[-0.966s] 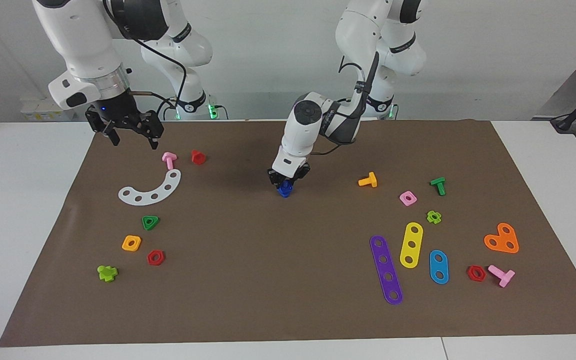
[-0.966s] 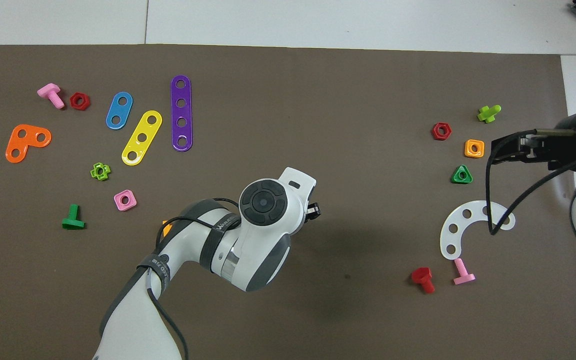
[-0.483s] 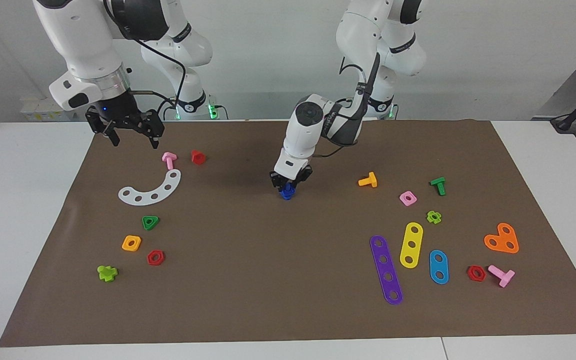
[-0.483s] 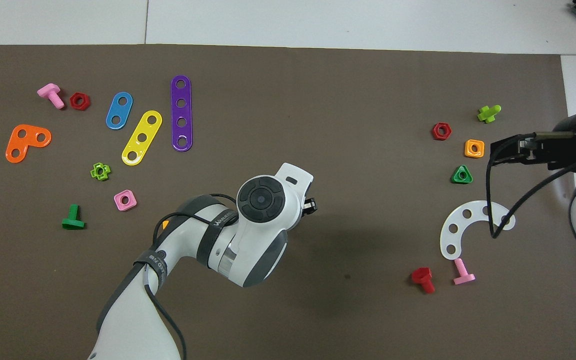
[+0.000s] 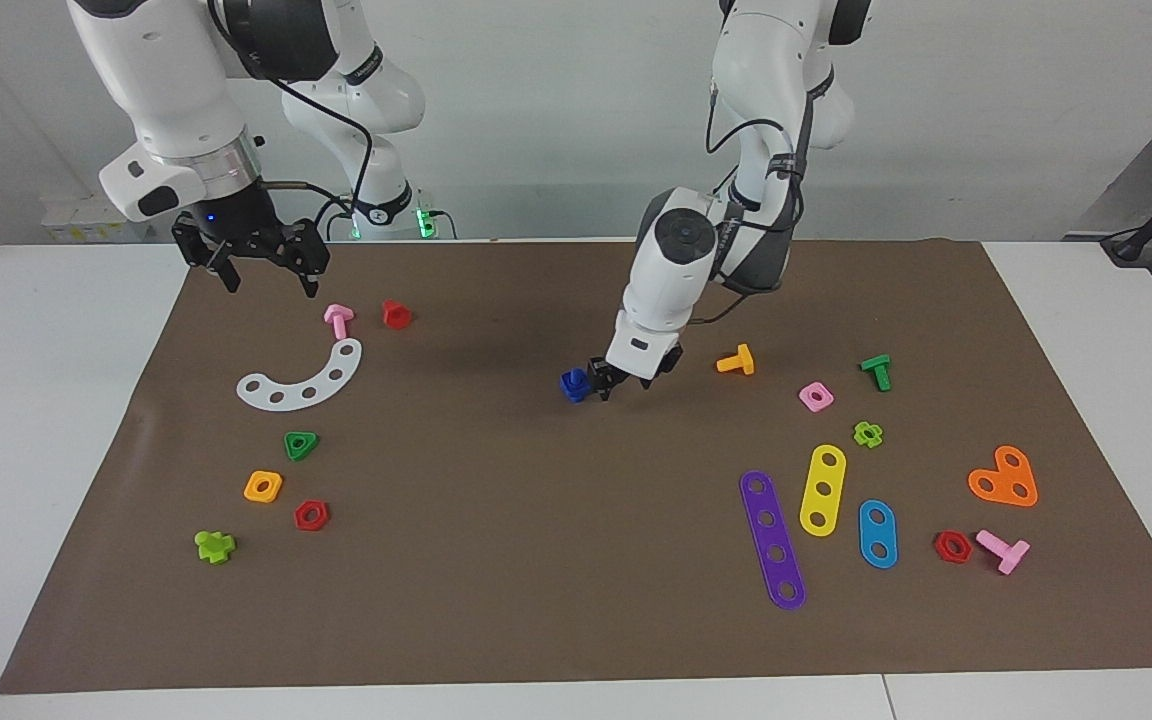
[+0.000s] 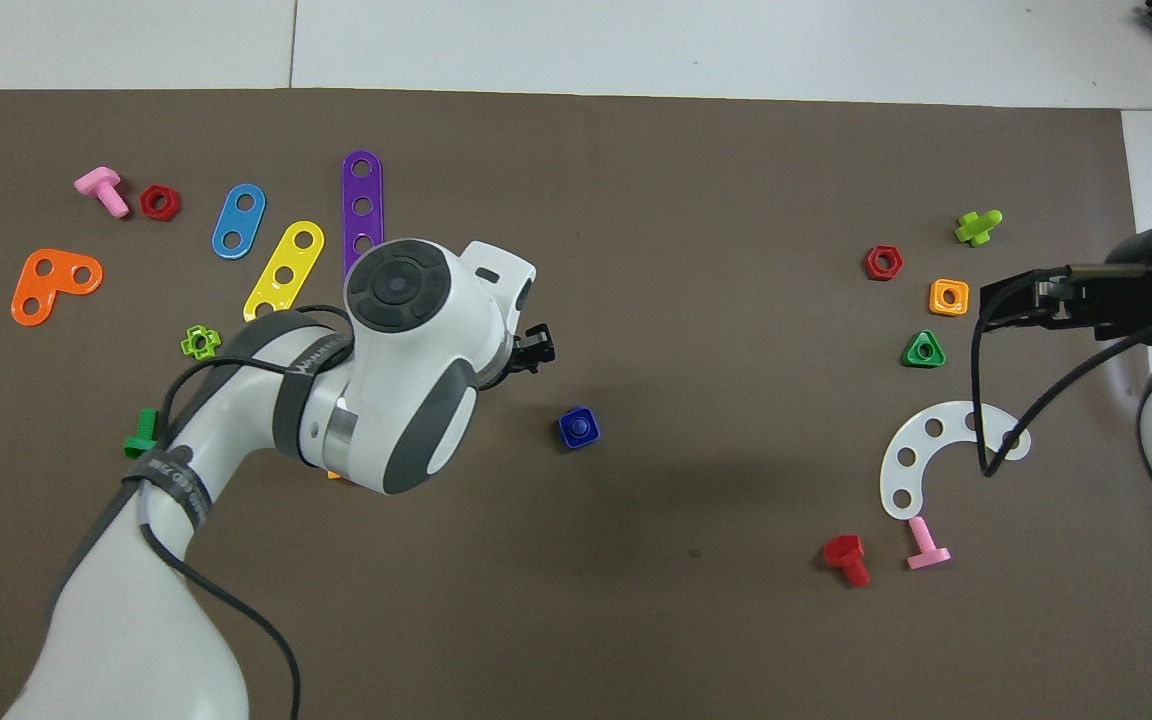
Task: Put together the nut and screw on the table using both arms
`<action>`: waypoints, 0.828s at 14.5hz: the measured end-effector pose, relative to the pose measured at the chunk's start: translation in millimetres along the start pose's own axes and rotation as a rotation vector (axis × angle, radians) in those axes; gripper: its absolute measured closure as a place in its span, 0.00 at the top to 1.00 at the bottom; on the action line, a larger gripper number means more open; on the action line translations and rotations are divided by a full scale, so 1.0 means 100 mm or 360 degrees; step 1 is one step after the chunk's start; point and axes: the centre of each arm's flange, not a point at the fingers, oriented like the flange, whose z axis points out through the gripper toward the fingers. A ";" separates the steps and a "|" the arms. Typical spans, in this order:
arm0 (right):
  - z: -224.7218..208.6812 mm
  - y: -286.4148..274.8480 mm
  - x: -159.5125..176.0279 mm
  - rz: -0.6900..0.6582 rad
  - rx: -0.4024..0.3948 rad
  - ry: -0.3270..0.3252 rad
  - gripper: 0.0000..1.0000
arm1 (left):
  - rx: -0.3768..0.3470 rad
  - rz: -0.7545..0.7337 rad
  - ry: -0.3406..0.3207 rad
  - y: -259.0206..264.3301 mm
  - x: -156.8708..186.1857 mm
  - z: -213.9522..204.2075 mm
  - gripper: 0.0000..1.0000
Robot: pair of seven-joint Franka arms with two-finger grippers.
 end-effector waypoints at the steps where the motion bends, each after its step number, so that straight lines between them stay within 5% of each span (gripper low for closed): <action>1: 0.00 0.00 0.00 0.0000 0.0000 0.0000 1.00 | -0.0003 0.0049 -0.0009 -0.22 0.14 -0.21 0.75; 7: 0.00 -0.01 0.00 -0.0003 0.0000 0.0000 1.00 | -0.0027 0.0401 -0.0098 -1.67 0.63 -1.26 0.75; 12: 0.00 -0.04 -0.01 -0.0013 0.0000 0.0001 1.00 | 0.0114 0.0621 -0.0137 -2.80 0.59 -1.79 0.74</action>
